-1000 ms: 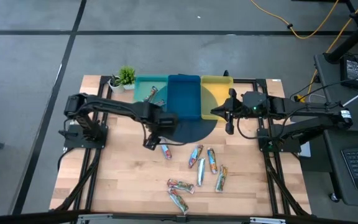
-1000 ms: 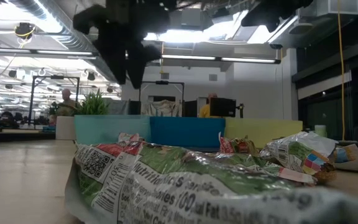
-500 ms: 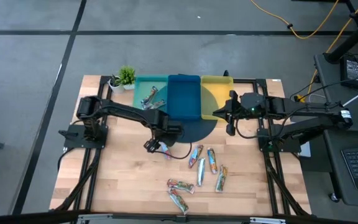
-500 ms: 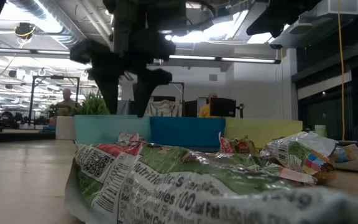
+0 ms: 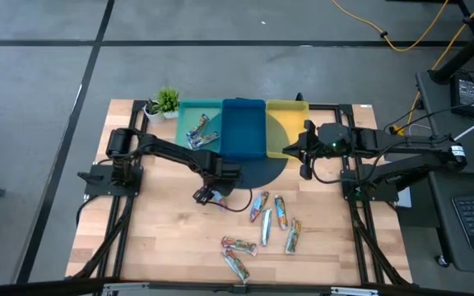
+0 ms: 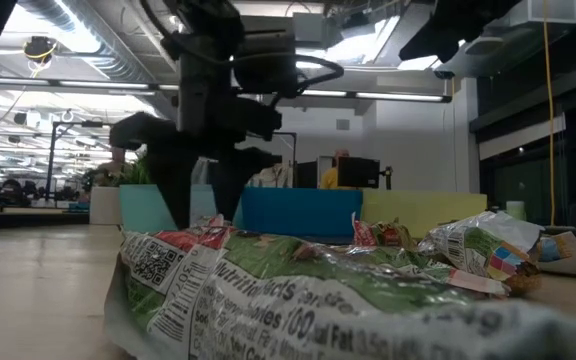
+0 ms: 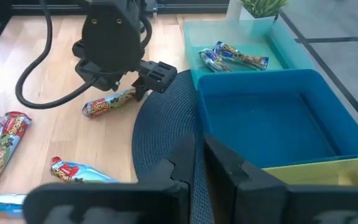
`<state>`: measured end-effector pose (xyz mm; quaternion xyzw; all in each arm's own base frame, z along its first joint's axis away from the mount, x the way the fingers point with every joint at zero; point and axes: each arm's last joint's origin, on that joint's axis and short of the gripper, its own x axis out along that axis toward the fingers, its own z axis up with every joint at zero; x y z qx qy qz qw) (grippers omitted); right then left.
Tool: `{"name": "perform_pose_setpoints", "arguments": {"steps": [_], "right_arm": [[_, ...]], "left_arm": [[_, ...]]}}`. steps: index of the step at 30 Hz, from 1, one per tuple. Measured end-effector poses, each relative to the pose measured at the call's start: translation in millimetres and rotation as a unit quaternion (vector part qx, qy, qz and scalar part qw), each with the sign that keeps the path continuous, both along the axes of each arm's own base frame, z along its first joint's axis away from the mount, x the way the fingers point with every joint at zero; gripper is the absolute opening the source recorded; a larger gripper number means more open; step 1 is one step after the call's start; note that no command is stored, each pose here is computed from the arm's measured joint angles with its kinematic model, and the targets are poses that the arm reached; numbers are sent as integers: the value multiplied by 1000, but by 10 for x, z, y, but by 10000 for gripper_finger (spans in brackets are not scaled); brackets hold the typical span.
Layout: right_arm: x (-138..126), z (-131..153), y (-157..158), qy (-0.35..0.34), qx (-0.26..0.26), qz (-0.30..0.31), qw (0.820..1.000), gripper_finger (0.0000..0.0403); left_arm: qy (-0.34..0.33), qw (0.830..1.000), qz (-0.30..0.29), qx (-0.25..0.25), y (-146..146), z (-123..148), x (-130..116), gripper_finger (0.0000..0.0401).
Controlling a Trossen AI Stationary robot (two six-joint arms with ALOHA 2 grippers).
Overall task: Pick and place Granola Bars by type
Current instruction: Put the top left red granola bar into the blue bin
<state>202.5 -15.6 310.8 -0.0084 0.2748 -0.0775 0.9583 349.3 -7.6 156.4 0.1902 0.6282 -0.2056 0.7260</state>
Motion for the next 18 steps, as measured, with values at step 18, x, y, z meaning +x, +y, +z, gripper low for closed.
{"name": "perform_pose_setpoints", "arguments": {"steps": [18], "right_arm": [[-2, -3, -1, 2, -1, -1, 1000, 34]], "left_arm": [[13, 1000, 15, -15, -30, -135, -92, 116]]}}
